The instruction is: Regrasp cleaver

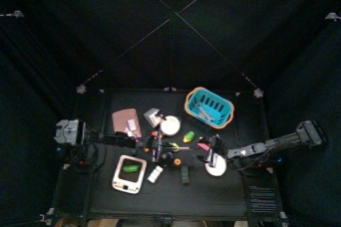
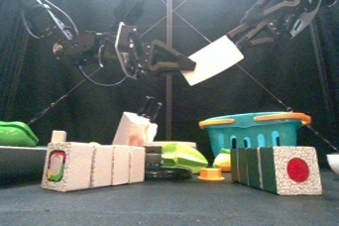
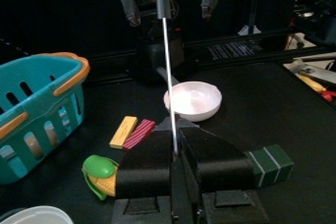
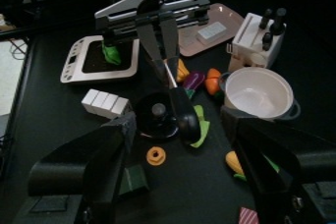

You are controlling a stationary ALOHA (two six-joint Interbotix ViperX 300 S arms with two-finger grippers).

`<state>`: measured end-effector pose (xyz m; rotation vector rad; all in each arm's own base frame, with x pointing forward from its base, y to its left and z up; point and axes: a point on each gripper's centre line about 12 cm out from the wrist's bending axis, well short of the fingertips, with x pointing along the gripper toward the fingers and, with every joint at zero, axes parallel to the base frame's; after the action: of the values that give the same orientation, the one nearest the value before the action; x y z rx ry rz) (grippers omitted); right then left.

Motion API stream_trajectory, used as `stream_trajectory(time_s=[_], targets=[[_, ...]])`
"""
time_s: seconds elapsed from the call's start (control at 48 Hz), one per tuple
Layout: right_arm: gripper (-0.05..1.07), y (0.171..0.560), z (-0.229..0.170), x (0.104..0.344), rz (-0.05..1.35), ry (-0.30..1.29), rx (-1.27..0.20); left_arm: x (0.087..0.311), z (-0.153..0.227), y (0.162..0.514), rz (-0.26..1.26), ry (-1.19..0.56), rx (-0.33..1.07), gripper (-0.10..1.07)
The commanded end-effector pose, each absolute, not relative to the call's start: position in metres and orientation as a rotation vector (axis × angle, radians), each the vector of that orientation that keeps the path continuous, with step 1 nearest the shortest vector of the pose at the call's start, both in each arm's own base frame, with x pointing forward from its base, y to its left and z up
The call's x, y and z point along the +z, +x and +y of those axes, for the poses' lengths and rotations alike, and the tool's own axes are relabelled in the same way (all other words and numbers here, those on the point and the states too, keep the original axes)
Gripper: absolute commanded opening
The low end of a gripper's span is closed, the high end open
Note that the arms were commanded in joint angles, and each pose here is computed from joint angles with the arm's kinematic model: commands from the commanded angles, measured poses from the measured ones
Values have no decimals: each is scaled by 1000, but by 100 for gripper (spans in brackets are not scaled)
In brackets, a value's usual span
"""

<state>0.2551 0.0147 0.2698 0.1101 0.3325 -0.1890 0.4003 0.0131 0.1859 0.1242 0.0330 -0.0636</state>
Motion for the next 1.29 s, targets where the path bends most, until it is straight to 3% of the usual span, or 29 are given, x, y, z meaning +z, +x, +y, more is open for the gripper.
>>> stream_trajectory(time_s=[0.0, 0.208, 0.5, 0.729, 0.854, 1.0, 1.104, 1.271], targets=[[99, 257, 15, 278, 313, 127, -187, 193, 13, 401, 7, 125, -63, 40], [99, 257, 14, 286, 324, 312, -221, 190, 12, 396, 21, 123, -66, 40], [99, 258, -3, 307, 329, 884, -346, 177, 11, 381, 67, 111, -62, 40], [99, 244, -27, 328, 284, 1150, -474, 173, 10, 378, 81, 110, -63, 40], [99, 233, -36, 346, 318, 1151, -580, 173, 11, 378, 83, 112, -62, 40], [99, 223, -36, 364, 479, 1078, -649, 173, 11, 378, 83, 112, -61, 40], [99, 220, -34, 369, 547, 972, -592, 174, 11, 379, 80, 113, -60, 40], [99, 228, -34, 353, 594, 799, -498, 175, 11, 379, 78, 113, -60, 40]])
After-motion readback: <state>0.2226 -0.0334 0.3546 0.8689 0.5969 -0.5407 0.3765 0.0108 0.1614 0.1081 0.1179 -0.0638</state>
